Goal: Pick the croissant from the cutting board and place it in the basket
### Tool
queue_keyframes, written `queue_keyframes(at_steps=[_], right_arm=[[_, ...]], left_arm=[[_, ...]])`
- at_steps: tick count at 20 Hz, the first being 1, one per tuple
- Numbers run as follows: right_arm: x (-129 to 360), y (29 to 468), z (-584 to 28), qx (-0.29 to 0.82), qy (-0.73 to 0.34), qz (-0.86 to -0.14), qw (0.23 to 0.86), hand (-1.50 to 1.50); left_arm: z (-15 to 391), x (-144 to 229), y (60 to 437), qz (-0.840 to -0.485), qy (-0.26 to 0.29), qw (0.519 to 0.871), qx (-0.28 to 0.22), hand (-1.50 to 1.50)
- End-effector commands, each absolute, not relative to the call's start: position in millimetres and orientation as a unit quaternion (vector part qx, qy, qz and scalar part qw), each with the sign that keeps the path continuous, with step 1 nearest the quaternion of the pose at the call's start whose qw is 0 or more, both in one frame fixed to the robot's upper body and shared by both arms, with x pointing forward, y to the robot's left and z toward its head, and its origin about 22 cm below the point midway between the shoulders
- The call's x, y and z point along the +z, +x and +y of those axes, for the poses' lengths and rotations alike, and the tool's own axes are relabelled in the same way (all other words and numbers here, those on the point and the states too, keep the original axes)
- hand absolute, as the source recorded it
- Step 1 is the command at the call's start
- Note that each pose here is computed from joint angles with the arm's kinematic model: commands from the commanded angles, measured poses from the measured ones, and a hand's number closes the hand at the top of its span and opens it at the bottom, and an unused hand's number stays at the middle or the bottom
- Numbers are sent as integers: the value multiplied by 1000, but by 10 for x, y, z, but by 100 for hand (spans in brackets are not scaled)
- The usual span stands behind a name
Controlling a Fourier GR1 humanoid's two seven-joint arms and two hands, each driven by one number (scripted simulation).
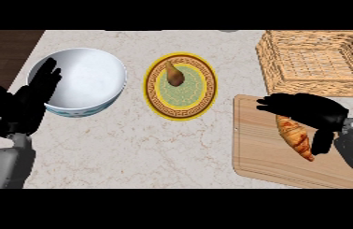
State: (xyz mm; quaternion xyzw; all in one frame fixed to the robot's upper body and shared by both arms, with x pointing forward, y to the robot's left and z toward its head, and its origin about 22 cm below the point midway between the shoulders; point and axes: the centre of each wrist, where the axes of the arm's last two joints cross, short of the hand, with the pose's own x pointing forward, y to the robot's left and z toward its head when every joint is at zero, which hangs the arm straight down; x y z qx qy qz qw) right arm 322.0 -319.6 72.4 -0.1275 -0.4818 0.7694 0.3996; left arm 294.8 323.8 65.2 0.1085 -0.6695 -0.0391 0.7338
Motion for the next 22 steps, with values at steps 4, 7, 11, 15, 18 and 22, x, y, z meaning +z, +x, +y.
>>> queue_keyframes(at_steps=[4,7,11,15,18,22], right_arm=[[693,3366,-3388,765,-127,-490,399,-150],[593,3282,-3373,770,-104,-488,398,-150],[690,3309,-3321,777,-71,-482,399,-150],[590,3195,-3434,775,-59,-491,393,-150],[511,3180,-3523,782,-95,-482,383,-150],[388,3180,-3397,788,-118,-472,376,-150]], left_arm=[[3025,366,2911,-642,83,761,-35,0],[3182,336,2881,-639,91,763,-37,0],[3260,515,2926,-635,89,767,-34,0],[3220,410,2860,-633,87,768,-36,0],[3056,339,2821,-634,78,768,-39,0],[3178,540,2816,-646,91,757,-36,0]])
